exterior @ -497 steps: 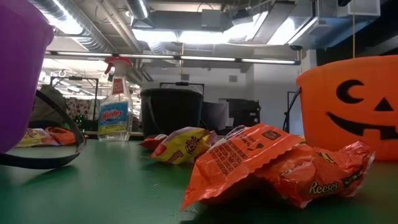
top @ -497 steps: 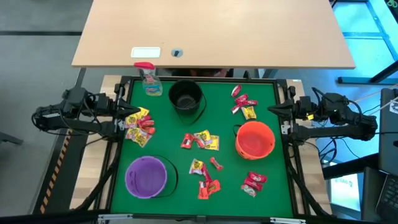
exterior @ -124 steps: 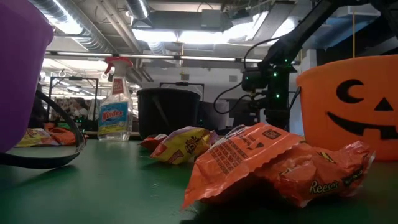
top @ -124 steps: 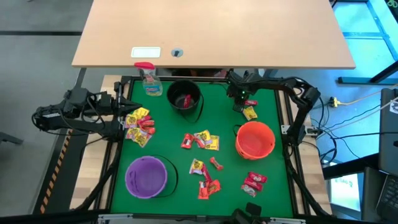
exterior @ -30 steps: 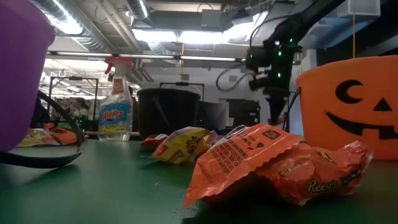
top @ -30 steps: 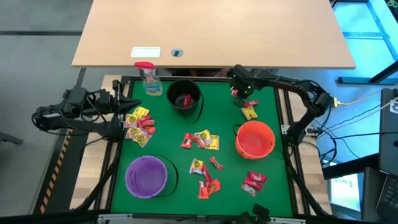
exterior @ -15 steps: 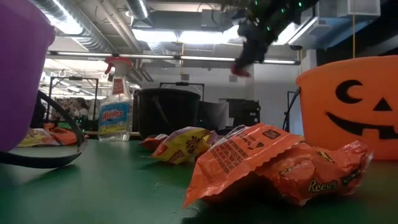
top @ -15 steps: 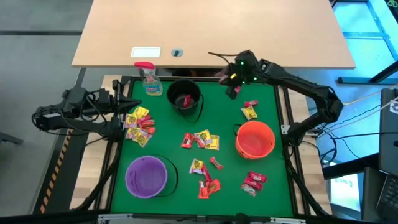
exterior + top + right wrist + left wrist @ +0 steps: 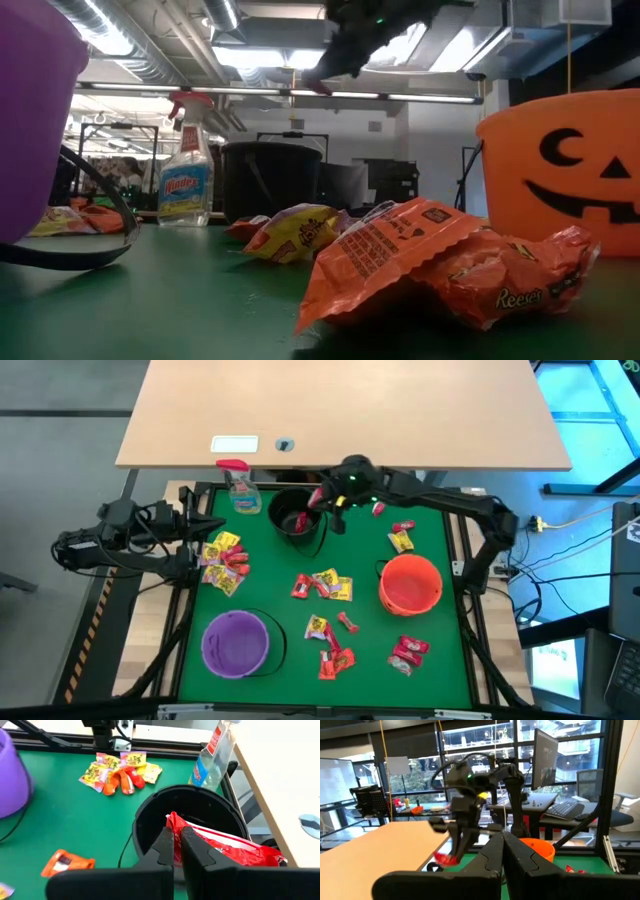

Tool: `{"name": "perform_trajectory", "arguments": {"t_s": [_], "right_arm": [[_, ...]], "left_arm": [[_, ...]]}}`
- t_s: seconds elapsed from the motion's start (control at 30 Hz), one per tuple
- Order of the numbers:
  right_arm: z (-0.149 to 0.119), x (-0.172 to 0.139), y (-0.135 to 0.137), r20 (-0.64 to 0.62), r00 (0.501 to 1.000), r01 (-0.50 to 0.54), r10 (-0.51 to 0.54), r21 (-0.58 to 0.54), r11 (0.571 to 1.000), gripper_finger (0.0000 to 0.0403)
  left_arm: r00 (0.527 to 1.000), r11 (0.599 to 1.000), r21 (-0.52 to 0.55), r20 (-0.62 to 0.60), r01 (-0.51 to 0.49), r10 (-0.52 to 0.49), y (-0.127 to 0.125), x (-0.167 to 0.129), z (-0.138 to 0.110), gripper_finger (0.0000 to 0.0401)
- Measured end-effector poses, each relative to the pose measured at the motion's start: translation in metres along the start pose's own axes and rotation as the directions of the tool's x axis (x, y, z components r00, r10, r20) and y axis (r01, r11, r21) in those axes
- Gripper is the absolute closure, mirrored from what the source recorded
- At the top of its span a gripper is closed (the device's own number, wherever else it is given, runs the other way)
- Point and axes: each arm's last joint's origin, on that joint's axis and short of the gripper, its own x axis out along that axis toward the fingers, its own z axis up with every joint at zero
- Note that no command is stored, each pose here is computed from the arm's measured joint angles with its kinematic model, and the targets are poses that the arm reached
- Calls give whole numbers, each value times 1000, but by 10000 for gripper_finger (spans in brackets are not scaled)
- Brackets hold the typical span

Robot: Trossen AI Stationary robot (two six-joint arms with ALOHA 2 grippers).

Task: Sort candy
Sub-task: Put the red candy into the black bucket, then put the orange candy into the orange bucket

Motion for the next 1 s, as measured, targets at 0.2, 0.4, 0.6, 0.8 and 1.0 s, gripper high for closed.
{"name": "perform_trajectory", "arguments": {"t_s": [0.2, 0.4, 0.6, 0.8, 1.0], "right_arm": [[3, 38, -10, -63, 996, -55, 56, 13, 998, 393], [-1, 54, -13, -93, 993, -66, 67, 17, 998, 393], [-3, 56, -13, -107, 991, -74, 75, 20, 997, 389], [-4, 56, -12, -110, 991, -77, 78, 8, 997, 342], [-4, 56, -12, -114, 990, -79, 79, 6, 997, 291]], "left_arm": [[1000, 1000, -2, 10, 0, 0, 0, 0, 1, 401], [1000, 1000, -2, 9, -1, 1, 0, 0, 1, 401], [1000, 1000, -2, 9, -1, 1, 0, 0, 1, 401], [1000, 1000, -18, 9, -1, 1, 0, 0, 1, 401], [1000, 1000, -21, 9, 0, 1, 0, 0, 1, 401]]}}
